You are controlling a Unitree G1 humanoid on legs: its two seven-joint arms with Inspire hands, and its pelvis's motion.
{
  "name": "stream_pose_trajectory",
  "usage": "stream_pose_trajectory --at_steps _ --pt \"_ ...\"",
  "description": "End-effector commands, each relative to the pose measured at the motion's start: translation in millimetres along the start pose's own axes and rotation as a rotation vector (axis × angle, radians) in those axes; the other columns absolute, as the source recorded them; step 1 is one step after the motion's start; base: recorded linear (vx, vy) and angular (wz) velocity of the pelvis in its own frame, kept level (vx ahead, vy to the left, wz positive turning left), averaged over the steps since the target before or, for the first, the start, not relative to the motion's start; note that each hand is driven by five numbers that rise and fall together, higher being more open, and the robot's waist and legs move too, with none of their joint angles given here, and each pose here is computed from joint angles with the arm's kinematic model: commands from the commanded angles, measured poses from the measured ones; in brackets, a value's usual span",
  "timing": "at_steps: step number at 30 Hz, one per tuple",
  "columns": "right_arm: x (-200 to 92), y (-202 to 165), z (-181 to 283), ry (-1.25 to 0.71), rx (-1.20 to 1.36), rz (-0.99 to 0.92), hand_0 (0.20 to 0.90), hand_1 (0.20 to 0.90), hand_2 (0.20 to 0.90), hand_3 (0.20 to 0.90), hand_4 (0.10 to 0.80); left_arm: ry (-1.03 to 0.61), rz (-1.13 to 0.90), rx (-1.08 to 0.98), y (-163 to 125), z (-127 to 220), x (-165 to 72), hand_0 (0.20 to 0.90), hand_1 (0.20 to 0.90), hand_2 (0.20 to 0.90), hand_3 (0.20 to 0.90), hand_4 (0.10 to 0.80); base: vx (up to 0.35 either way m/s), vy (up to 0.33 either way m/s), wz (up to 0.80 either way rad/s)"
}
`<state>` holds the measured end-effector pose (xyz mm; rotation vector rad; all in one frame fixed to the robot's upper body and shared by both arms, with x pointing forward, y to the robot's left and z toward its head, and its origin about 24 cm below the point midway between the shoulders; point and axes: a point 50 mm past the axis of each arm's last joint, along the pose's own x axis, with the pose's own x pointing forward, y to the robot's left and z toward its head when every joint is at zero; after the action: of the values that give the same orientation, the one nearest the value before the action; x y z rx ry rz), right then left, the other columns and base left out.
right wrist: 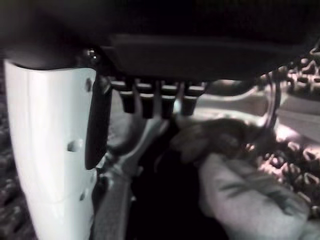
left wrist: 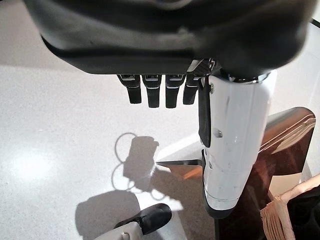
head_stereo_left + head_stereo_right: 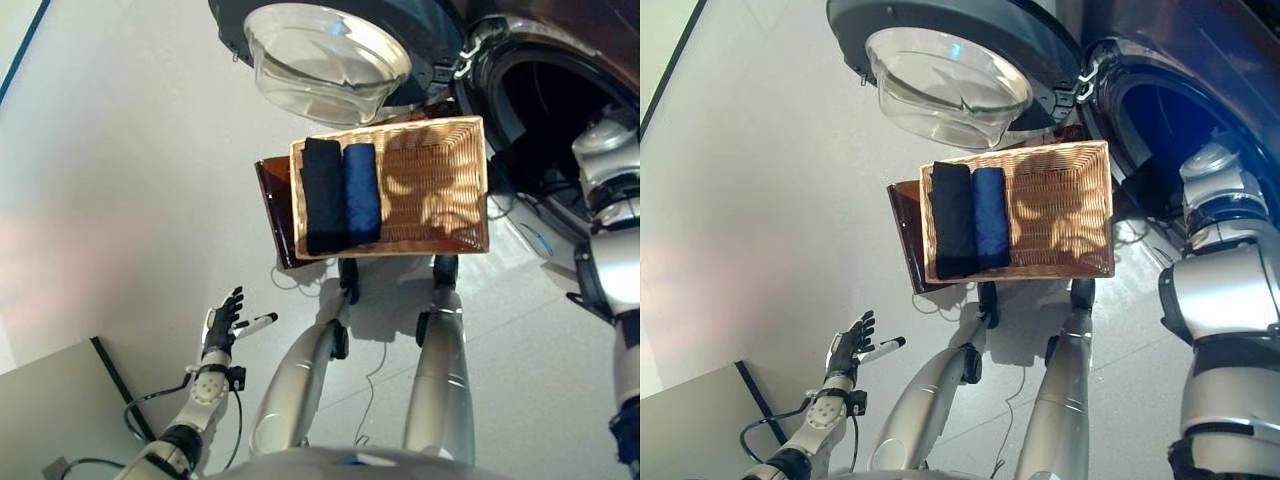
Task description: Pick up the clothes and place them into the washing machine
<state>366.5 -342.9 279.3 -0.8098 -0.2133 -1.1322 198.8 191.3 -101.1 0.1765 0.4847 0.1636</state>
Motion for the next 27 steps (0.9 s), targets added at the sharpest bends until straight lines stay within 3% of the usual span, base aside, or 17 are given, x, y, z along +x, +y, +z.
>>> stream_pose_trajectory --at_steps 1,8,17,27 --pt "8 -21 61 -0.260 0.205 -0.106 0.900 0.900 0.900 0.900 0.800 0.059 0.161 0.029 43 -18 -6 0.900 0.900 0.900 0.900 0.800 0.000 0.000 0.00" --pt "-29 28 17 -0.111 0.296 0.123 0.900 0.900 0.900 0.900 0.800 0.059 0.137 0.076 44 -19 -5 0.900 0.900 0.900 0.900 0.800 -0.005 -0.008 -0.03" --pt "-103 84 -29 0.074 0.375 0.328 0.900 0.900 0.900 0.900 0.800 -0.004 0.162 0.099 48 -4 2 0.900 0.900 0.900 0.900 0.800 -0.009 -0.014 0.09" --pt "-179 113 -59 0.232 0.501 0.510 0.900 0.900 0.900 0.900 0.800 0.000 0.209 0.129 59 -4 3 0.900 0.900 0.900 0.900 0.800 -0.021 -0.009 0.10"
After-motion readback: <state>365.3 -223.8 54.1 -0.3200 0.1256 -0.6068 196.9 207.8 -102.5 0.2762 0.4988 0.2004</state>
